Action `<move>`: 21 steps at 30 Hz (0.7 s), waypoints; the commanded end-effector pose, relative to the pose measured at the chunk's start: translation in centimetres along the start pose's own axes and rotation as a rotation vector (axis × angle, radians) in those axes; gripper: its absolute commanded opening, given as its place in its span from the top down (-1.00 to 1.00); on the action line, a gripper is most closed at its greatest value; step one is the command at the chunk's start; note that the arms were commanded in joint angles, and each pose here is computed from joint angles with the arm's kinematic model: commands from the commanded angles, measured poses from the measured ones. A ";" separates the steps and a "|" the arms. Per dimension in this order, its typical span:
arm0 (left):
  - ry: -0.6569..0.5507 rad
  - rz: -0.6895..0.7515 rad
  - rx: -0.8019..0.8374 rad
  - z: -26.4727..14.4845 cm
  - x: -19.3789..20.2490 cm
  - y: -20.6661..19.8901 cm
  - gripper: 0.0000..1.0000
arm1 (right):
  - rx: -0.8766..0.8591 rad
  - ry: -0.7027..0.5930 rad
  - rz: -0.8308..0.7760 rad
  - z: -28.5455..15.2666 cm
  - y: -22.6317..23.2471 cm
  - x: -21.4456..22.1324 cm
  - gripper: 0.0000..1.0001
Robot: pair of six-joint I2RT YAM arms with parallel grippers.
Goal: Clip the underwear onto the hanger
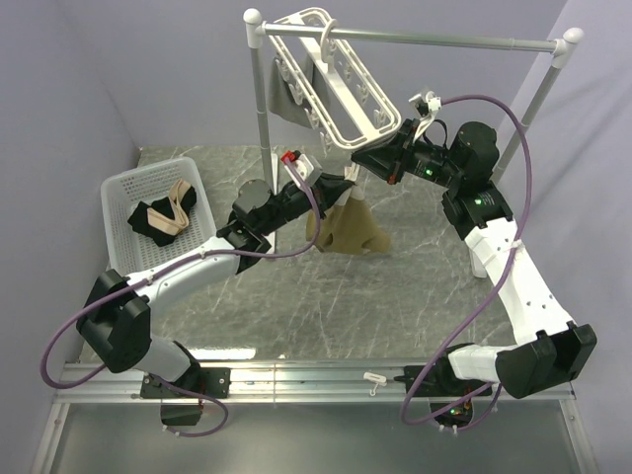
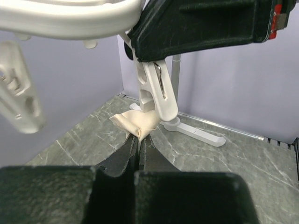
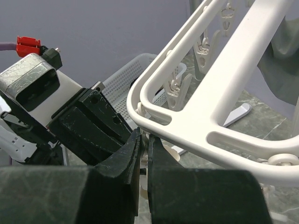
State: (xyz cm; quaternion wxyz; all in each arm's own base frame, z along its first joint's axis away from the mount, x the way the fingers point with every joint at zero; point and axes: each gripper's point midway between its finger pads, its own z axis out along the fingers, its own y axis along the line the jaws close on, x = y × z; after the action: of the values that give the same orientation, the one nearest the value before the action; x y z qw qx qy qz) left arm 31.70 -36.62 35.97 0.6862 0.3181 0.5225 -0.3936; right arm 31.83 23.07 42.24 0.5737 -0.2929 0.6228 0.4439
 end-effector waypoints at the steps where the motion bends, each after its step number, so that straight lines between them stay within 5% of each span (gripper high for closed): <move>1: -0.117 0.011 0.034 0.9 -4.3 -0.8 0.99 | -0.045 0.011 0.013 0.1 1.0 0.6 1.00; 21: -0.148 -0.005 0.055 1.3 -5.4 -1.5 0.99 | -0.027 -0.003 0.042 0.4 0.5 0.6 1.00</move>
State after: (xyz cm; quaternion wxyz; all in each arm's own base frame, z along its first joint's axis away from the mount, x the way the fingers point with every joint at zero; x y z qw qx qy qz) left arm 31.24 -37.07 37.38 0.6882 0.3100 0.5121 -0.4098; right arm 31.92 23.17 42.25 0.5746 -0.2869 0.6200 0.4506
